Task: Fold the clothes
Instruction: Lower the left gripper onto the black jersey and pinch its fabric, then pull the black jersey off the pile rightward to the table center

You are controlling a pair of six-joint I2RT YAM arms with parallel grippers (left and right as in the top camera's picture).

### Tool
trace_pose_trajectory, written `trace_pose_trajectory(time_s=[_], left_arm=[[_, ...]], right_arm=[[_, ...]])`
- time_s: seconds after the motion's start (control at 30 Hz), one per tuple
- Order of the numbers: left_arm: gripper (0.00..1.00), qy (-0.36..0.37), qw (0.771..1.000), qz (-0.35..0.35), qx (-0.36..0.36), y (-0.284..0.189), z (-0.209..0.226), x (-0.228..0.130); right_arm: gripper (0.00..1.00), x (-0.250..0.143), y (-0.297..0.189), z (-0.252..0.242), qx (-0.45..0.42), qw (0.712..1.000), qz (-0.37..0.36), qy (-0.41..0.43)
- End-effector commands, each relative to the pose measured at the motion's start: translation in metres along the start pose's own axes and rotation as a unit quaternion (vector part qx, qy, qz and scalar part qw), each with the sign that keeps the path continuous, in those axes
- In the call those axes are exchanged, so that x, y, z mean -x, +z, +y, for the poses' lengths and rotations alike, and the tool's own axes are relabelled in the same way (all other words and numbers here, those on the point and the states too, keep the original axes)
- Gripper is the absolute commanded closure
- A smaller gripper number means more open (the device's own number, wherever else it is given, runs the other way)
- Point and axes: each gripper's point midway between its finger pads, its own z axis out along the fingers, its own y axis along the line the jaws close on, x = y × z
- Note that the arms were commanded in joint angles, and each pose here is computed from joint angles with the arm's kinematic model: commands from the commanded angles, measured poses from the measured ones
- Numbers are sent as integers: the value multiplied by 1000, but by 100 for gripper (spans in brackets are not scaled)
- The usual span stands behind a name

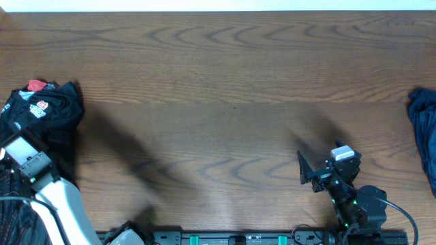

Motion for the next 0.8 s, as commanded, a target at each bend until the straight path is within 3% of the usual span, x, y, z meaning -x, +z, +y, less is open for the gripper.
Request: trace_pose_trajectory(time_s=[0.0, 0.47, 0.77], left_arm=[[94, 14, 998, -23, -48, -25, -25, 8], [94, 55, 992, -63, -91, -59, -48, 17], [94, 76, 978, -154, -120, -112, -68, 56]], right_arm=[[1, 0, 0, 2, 4, 1000, -2, -8], [1, 0, 0, 2, 4, 1000, -2, -8], [1, 0, 0, 2, 4, 1000, -2, -8]])
